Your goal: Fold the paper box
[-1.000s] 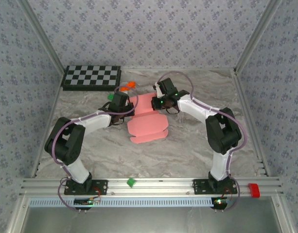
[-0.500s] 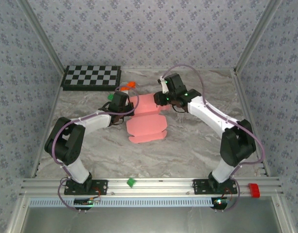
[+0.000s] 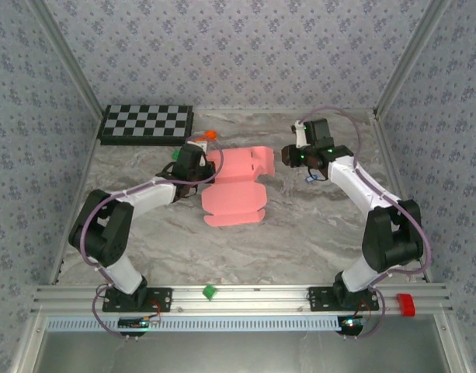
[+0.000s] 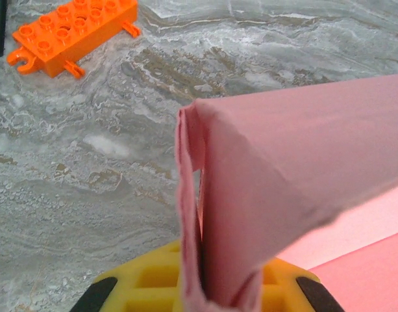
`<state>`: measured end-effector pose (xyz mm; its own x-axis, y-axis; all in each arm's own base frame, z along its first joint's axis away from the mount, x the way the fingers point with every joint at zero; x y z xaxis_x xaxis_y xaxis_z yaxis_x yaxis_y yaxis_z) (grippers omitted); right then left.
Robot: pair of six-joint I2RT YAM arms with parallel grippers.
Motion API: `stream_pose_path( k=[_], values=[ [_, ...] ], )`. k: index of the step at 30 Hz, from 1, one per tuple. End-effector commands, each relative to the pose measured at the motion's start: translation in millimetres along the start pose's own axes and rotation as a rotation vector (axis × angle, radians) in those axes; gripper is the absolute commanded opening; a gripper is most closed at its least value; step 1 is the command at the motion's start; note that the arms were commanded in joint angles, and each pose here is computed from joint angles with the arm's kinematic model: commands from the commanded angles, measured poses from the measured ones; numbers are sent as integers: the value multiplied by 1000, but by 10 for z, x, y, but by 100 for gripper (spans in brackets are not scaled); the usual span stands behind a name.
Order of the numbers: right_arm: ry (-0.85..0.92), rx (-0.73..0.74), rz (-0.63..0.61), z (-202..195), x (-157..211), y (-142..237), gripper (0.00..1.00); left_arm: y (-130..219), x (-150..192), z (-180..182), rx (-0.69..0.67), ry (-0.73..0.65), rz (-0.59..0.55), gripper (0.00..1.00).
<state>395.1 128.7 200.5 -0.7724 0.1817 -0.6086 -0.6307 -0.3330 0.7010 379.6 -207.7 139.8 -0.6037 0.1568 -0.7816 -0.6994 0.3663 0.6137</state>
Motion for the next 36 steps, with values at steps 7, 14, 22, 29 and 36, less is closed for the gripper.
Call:
stream_pose_path(
  k=[7,14,22,29,36],
  values=[
    [57,-196,42,-3,135,-310,36,119,-235,-121,67,-14,-86,5],
    [82,-272,90,93,201,-455,36,116,-246,-137,79,-9,-92,5],
    [165,-376,124,342,327,-423,36,97,-232,-138,78,-3,-86,4],
    [197,-412,137,468,388,-398,36,75,-211,-129,74,2,-78,4],
    [223,-442,142,567,401,-362,34,59,-185,-131,74,5,-69,4]
  ],
)
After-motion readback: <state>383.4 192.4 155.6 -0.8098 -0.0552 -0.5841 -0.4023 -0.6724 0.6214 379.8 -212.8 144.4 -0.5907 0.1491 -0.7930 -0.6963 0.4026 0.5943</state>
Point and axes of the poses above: each hand's point on the last joint's axis, 136 mm out from that joint toward the fingers, its own y axis back along the fingers, its own z axis along the line the jaws close on, x = y × z, the point moved 4 cm from there along y, back along the fingers, and after that the axes turned 14 degrees about -y, right-handed, at the moved point
